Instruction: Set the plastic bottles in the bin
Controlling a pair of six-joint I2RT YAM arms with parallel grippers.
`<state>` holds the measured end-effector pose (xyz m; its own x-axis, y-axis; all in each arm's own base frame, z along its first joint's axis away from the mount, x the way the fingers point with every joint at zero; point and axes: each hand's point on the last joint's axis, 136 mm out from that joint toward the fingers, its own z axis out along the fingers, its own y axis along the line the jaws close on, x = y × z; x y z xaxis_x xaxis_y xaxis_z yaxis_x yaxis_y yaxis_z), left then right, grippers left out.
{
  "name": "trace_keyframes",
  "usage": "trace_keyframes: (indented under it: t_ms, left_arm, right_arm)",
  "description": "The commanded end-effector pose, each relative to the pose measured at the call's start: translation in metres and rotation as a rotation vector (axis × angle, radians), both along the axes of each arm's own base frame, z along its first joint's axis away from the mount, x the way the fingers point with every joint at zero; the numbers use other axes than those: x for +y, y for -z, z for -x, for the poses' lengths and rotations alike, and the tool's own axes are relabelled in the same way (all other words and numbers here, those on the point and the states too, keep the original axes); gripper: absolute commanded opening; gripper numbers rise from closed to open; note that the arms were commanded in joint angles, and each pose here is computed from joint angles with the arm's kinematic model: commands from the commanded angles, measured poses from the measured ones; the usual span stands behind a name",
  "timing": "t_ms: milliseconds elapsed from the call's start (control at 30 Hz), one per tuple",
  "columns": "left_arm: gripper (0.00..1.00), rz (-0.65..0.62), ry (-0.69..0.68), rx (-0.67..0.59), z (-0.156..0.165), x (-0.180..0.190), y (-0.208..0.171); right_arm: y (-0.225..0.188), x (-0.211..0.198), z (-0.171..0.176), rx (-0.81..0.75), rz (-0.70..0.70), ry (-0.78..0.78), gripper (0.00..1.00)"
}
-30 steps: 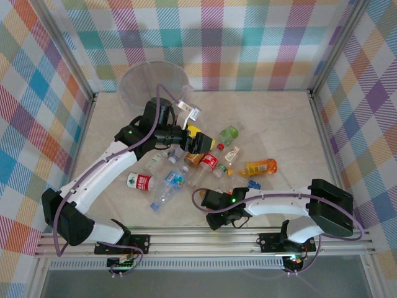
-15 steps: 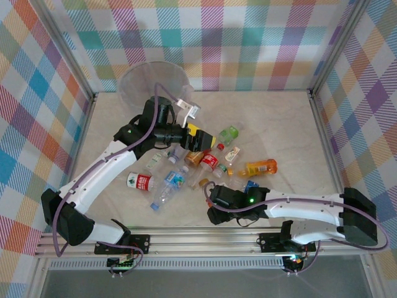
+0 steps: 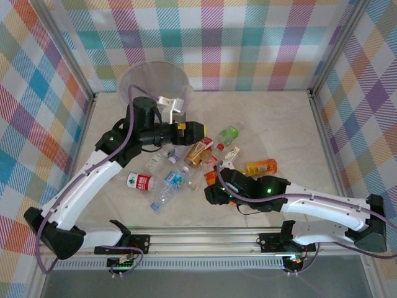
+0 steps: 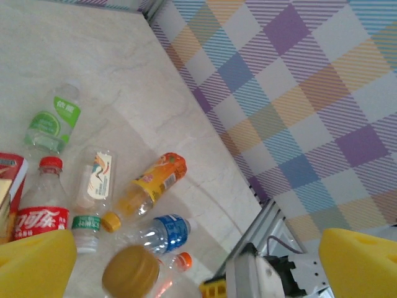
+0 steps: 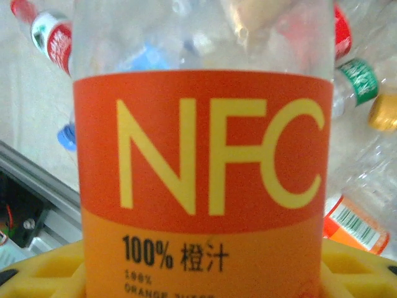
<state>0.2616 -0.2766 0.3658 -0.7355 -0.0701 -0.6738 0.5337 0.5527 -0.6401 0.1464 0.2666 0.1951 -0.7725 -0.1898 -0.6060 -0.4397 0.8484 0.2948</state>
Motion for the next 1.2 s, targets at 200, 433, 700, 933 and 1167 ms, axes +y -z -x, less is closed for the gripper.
trace_keyframes:
  t_ms: [200, 433, 700, 933, 1167]
  left_arm:
    - [1.00, 0.147, -0.043, 0.006, 0.007, 0.001, -0.025]
    - [1.00, 0.243, -0.009, 0.006, 0.019, -0.002, -0.030]
    - [1.00, 0.298, 0.000, 0.056, 0.035, 0.005, -0.027]
    - [1.00, 0.348, 0.059, 0.116, 0.052, 0.004, -0.024]
    - [0.92, 0.379, 0.090, 0.140, 0.053, -0.002, -0.017]
  right_arm:
    - [-0.057, -0.022, -0.016, -0.121, -0.024, 0.019, 0.52]
    - [-0.088, -0.006, -0.006, -0.159, -0.195, -0.074, 0.52]
    - [-0.113, 0.012, -0.002, -0.187, -0.249, -0.153, 0.53]
    - [-0.127, 0.032, 0.002, -0.190, -0.305, -0.226, 0.54]
    - [-0.132, 0.049, 0.002, -0.196, -0.332, -0.266, 0.54]
